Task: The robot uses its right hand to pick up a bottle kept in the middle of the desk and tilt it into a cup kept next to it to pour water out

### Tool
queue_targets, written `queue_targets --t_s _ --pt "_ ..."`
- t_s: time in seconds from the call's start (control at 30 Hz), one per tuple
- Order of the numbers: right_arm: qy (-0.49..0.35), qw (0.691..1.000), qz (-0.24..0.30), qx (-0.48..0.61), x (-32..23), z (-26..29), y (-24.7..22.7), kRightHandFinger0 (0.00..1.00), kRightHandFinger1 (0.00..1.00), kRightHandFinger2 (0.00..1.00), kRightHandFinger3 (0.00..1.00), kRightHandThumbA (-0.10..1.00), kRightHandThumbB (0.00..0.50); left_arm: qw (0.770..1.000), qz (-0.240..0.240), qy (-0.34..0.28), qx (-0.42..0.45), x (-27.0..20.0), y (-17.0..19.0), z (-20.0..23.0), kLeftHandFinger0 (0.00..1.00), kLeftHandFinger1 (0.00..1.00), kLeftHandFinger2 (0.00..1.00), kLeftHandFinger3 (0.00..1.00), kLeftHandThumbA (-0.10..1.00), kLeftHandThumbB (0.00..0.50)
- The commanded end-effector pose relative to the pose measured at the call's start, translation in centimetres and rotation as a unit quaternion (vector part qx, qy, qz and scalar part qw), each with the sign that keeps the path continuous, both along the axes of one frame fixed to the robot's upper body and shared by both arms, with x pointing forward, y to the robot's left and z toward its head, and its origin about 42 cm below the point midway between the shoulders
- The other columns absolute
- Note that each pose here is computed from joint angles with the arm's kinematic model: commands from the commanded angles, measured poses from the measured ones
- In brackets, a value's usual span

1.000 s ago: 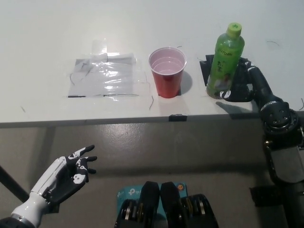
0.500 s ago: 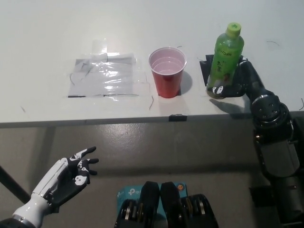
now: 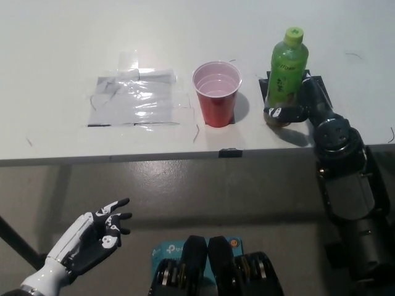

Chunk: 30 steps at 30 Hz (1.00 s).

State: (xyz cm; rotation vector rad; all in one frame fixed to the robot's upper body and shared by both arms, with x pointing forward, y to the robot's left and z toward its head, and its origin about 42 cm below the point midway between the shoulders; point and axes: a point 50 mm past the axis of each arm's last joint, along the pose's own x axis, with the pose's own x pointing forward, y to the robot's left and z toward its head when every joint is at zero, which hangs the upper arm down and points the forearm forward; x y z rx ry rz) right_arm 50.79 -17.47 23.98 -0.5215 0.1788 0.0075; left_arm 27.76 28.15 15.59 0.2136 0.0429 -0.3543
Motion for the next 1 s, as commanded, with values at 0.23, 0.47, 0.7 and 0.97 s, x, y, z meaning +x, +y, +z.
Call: queue_targets --t_s 0.23,0.47,0.7,0.97 --pt "-0.047 0.997 -0.020 0.060 1.8 3.5 2.9 1.00 1.00 1.00 1.00 0.77 0.499 1.000 -0.022 -0.020 -0.003 -0.6 -0.5 0.4 0.77 0.87 0.99 1.00 0.73 0.139" --pt "-0.124 0.989 -0.068 0.047 2.2 4.1 3.9 0.00 0.04 0.29 1.00 0.79 0.063 1.000 -0.019 -0.013 0.001 -0.6 -0.5 0.5 0.77 0.87 0.99 1.00 0.75 0.163" --pt "-0.199 0.975 -0.079 0.066 2.0 4.4 4.3 0.00 0.00 0.00 1.00 0.12 0.000 1.000 -0.023 -0.016 -0.005 -0.5 -0.6 0.5 0.79 0.87 1.00 1.00 0.73 0.153" --pt "-0.216 0.973 -0.078 0.006 2.1 4.9 3.4 0.00 0.06 0.27 0.14 -0.10 0.000 1.000 -0.021 -0.015 0.001 -0.5 -0.6 0.5 0.78 0.88 1.00 1.00 0.74 0.163"
